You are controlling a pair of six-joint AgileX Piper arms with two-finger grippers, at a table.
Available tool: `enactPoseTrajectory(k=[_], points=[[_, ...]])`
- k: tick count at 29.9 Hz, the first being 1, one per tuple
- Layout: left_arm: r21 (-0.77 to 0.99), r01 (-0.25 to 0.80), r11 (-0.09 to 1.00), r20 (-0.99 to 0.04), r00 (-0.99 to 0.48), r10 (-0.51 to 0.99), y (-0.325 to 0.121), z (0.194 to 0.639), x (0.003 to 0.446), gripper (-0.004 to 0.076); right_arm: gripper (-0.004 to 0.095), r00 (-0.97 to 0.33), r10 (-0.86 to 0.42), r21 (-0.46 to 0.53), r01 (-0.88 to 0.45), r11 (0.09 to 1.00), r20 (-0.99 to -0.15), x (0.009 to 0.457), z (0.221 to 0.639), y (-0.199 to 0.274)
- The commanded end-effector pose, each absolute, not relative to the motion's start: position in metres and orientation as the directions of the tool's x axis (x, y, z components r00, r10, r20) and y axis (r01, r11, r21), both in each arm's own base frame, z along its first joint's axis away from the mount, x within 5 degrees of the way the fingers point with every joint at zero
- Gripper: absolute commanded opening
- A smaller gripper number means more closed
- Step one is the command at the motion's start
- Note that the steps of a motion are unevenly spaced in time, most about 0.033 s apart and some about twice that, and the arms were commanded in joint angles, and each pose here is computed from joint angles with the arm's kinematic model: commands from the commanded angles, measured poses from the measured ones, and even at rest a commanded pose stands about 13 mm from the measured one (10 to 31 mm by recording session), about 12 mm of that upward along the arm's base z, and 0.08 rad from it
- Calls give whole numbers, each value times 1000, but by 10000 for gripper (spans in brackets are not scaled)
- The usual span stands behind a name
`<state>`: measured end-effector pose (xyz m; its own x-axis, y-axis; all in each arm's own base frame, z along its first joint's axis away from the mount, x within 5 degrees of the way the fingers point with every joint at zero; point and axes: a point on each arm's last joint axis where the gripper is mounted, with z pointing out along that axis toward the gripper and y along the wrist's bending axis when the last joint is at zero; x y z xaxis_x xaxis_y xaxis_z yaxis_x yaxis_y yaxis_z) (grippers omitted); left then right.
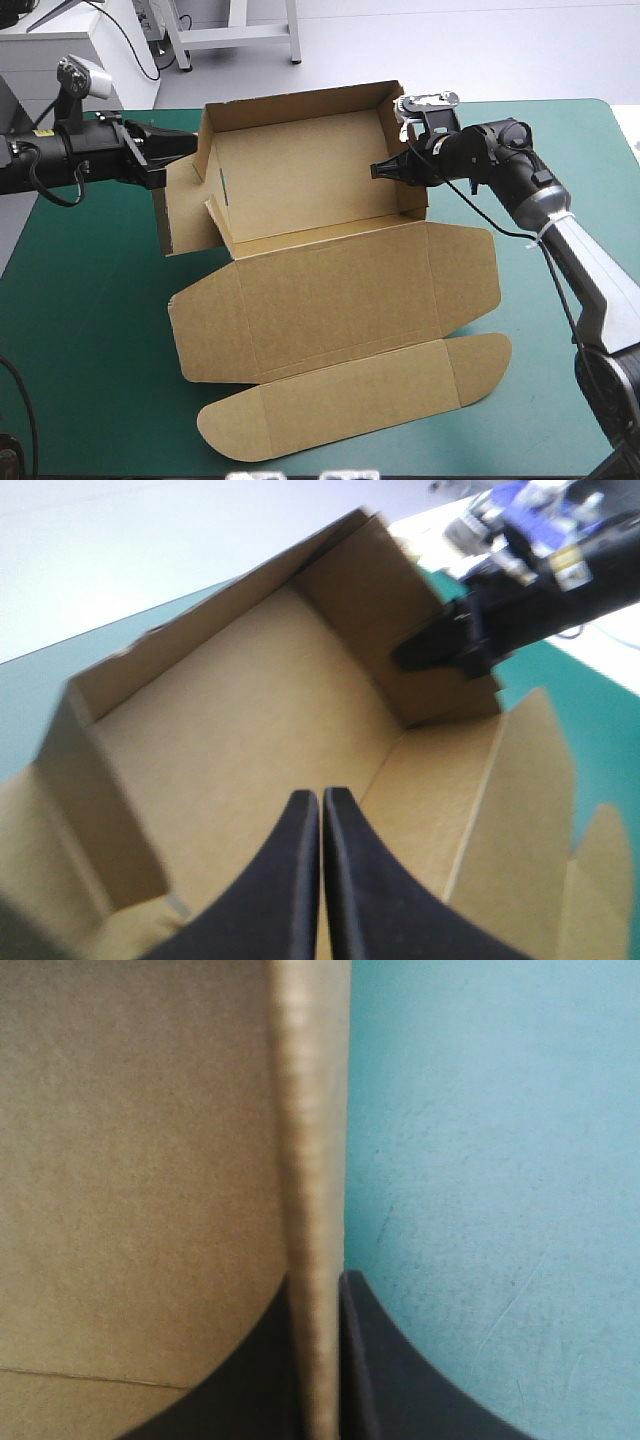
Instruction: Fold the box
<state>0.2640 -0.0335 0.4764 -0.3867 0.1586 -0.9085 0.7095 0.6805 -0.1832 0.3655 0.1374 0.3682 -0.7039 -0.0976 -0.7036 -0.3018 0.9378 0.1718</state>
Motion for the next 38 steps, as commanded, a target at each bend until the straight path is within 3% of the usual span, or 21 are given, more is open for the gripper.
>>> enactPoseTrajectory(k=[1,5,11,16,24,28,31,38], points=[[-42,523,851,-913,-366,180,-19,509,242,-8,-18,-606,-36,192,-307,932,-795,357,405,130],[70,278,958,-893,-411,185,3,513,233,-8,-20,-639,-16,232,-302,925,-769,360,403,113],[152,181,972,-822,-523,226,18,499,236,-8,-20,-696,30,376,-350,858,-717,361,405,75],[57,215,975,-813,-557,170,15,476,256,-8,-18,-720,-4,363,-354,862,-694,355,406,59],[-319,308,896,-745,-666,-36,-5,429,292,-8,-17,-669,22,348,-358,866,-743,345,423,58],[-484,321,814,-702,-698,-142,-14,419,306,-8,-16,-669,27,351,-355,866,-742,344,424,58],[-603,393,694,-682,-705,-193,-26,418,312,-8,-16,-659,28,346,-358,867,-752,345,425,61],[-670,518,531,-691,-697,-191,-50,423,312,-8,-12,-629,30,316,-348,883,-777,346,426,74]])
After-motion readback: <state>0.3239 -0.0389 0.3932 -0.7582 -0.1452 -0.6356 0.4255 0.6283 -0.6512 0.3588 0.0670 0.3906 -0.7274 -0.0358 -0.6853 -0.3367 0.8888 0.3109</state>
